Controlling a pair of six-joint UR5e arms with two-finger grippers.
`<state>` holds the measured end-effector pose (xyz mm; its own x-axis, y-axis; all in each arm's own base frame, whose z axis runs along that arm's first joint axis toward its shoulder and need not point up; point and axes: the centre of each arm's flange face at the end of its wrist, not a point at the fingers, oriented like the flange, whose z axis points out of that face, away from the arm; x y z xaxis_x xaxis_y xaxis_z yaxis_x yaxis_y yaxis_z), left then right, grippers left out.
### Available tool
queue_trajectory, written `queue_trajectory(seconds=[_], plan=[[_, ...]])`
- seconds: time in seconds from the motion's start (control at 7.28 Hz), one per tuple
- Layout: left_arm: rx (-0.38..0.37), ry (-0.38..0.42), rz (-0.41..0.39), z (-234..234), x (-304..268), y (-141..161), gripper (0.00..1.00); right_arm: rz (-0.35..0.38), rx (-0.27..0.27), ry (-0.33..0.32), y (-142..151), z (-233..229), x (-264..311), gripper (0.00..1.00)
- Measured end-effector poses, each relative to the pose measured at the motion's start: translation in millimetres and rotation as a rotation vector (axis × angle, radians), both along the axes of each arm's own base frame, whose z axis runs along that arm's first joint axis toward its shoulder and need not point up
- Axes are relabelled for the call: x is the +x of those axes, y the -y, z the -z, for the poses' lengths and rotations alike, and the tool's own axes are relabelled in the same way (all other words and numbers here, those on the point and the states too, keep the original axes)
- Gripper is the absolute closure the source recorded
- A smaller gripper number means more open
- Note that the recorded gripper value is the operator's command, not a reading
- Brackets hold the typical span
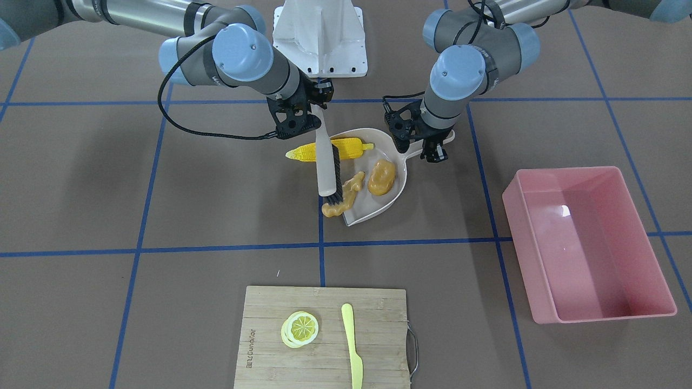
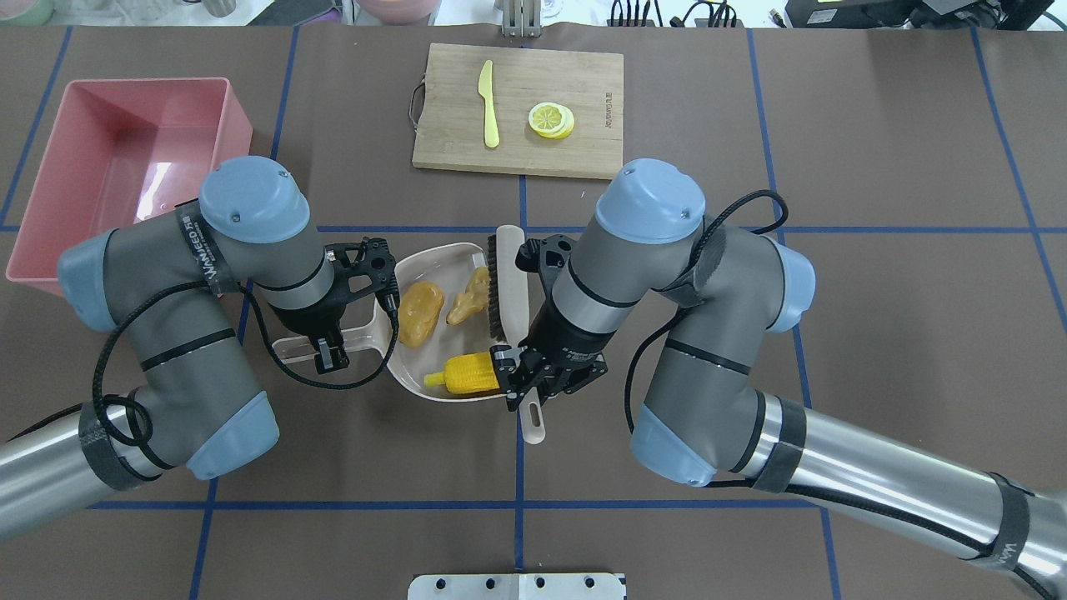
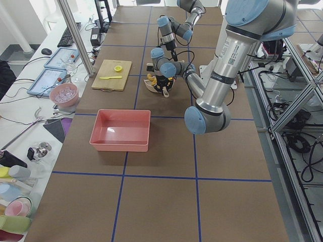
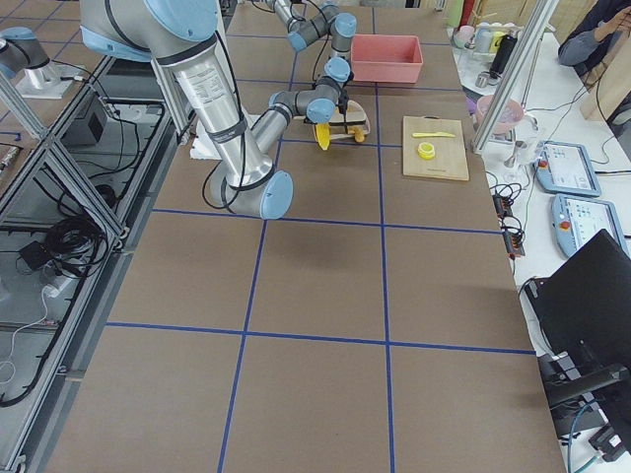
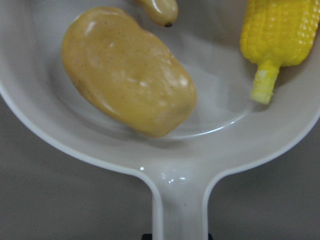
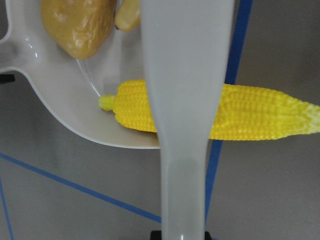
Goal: Sweep and dump trash into bin
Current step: 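Sweep the ginger into the dustpan with the brush, then pull the brush back away from the dustpan with the right gripper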
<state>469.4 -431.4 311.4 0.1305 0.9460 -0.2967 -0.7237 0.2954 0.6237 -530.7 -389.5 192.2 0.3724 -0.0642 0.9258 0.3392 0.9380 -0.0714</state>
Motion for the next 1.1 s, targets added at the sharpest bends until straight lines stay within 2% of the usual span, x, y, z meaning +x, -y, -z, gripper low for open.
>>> queue_trajectory(seconds=[0.27, 0.55, 0.69, 1.1], plan=[[0.000, 0.000, 0.000, 0.3, 0.1, 0.1, 1.00, -0.024, -0.020, -0.003, 19.2, -23.3, 45.9, 1.00], [0.001, -0.001, 0.000, 1.1, 1.1, 0.6, 1.00, -0.031, -0.011, -0.027, 24.1, -64.1, 73.5, 1.00], [0.002, -0.002, -0.001, 1.2, 2.4, 1.0, 1.00, -0.012, -0.002, -0.035, 15.7, -81.8, 77.2, 1.00], [-0.001, 0.002, -0.001, -2.3, 3.7, 1.5, 1.00, 0.094, -0.003, -0.033, -50.2, -95.6, 61.8, 1.00]])
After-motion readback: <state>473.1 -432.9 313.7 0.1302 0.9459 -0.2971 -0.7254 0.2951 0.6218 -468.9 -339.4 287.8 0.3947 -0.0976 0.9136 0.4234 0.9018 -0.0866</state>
